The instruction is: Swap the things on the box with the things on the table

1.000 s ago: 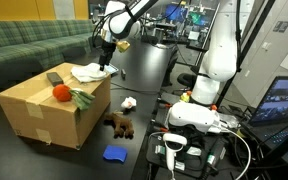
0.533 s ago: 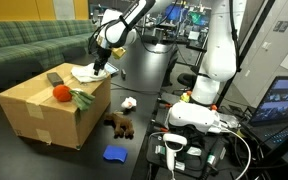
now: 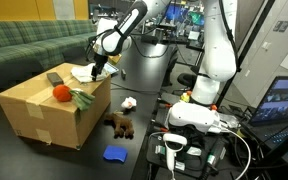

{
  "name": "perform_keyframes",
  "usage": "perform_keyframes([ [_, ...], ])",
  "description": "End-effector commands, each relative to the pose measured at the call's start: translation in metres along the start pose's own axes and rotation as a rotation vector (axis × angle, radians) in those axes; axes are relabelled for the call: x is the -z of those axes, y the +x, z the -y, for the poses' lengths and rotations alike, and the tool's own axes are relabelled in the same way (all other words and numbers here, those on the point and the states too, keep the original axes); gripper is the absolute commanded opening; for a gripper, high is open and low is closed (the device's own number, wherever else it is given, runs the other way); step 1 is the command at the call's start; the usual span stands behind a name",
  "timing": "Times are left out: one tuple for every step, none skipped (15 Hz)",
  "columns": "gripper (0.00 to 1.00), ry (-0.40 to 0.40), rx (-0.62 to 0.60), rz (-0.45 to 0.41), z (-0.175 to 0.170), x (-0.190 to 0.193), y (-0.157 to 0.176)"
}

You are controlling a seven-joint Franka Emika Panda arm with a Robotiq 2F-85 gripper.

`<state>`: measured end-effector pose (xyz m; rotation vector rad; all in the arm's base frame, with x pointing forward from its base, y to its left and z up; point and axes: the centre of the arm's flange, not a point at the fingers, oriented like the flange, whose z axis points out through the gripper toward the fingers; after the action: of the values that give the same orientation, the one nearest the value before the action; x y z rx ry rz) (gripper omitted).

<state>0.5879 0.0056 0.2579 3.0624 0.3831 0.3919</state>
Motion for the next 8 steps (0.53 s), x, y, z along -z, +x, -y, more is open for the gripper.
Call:
perform_keyframes([
  [1.0,-0.057,0.024,-0.006,0.0,-0.013,0.025],
  [1.0,-0.073,0.033,-0.002,0.0,-0.016,0.028],
  [1.0,-0.074,0.049,0.012,0.0,-0.018,0.031],
  [1.0,-0.081,0.053,0.02,0.001,-0.02,0.033],
  [1.0,-0.08,0.061,0.03,0.001,-0.021,0.035],
  [1.0,-0.074,0.069,0.044,0.002,-0.021,0.037],
  [1.0,-0.071,0.075,0.058,0.002,-0.022,0.039],
  [0.86,-0.07,0.077,0.073,0.002,-0.02,0.04],
])
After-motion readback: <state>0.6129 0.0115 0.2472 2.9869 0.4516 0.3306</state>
